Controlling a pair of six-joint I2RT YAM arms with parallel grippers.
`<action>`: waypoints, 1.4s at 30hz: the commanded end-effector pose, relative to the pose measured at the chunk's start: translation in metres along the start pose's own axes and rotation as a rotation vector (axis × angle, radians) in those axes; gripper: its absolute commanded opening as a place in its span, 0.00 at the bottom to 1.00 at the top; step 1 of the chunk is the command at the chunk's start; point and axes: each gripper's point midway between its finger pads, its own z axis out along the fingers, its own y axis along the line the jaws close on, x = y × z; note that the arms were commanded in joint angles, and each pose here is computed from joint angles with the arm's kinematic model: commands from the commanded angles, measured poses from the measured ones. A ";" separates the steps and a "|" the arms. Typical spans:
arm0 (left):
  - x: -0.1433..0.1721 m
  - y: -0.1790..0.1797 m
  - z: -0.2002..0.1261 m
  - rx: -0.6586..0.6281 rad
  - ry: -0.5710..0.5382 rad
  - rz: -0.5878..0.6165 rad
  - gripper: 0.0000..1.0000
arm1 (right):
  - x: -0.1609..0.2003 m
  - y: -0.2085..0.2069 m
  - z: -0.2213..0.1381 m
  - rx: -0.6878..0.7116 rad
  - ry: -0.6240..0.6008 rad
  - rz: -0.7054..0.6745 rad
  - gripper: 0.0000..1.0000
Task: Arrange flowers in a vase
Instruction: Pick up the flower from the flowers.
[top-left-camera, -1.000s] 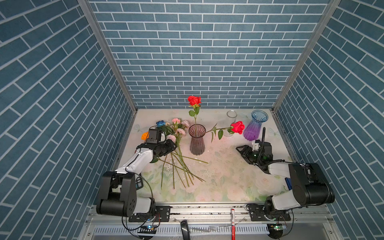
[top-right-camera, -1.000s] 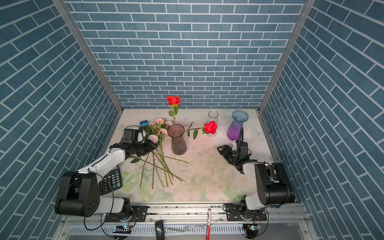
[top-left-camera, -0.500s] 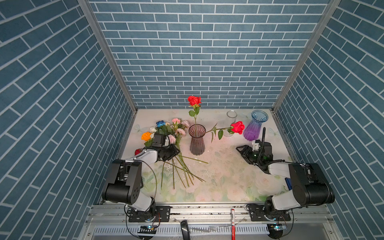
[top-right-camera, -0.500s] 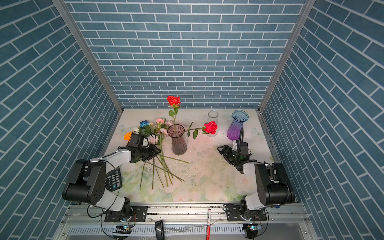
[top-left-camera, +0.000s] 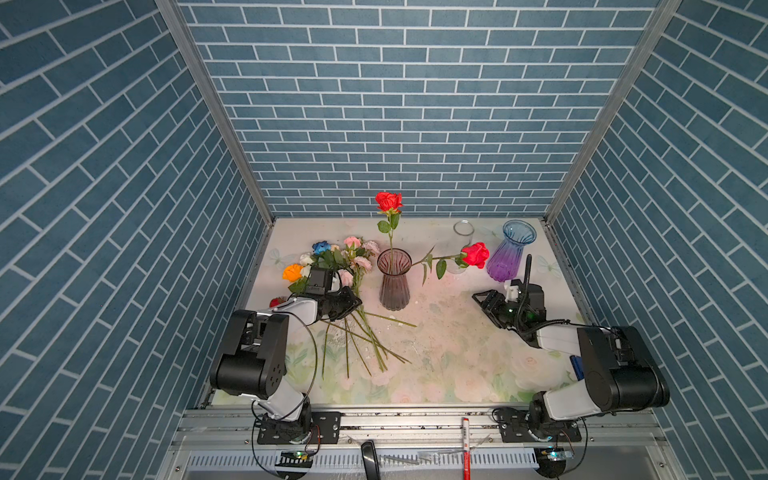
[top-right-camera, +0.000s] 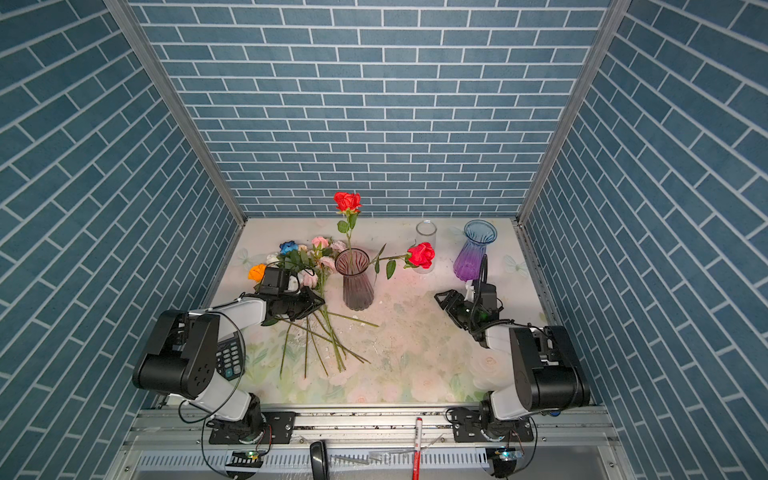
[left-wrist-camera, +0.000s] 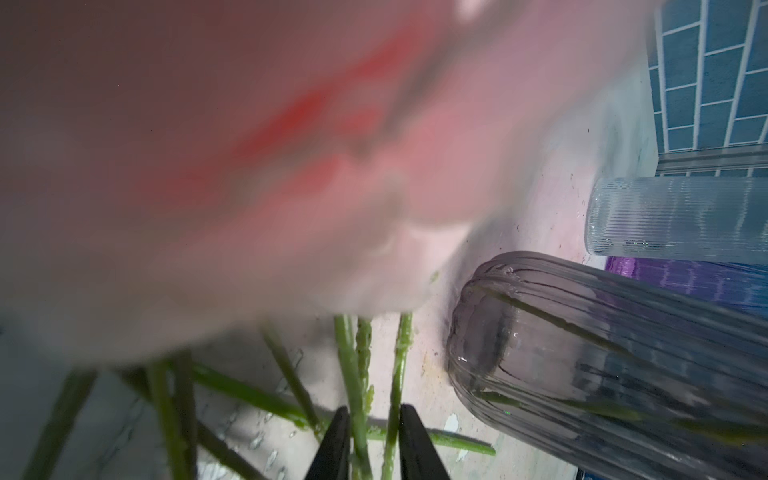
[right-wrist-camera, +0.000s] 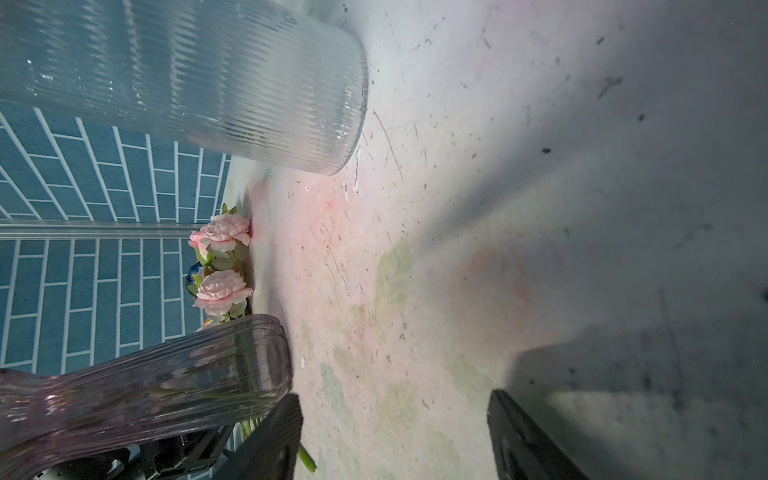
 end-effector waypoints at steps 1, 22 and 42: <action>0.006 0.003 0.005 0.004 0.019 -0.003 0.24 | -0.005 0.006 -0.001 -0.022 -0.011 0.014 0.72; 0.011 -0.010 0.004 0.067 0.021 0.022 0.00 | -0.004 0.006 -0.002 -0.023 -0.011 0.013 0.72; -0.049 -0.163 -0.177 0.315 -0.399 0.328 0.00 | -0.005 0.006 -0.005 -0.033 -0.025 0.017 0.72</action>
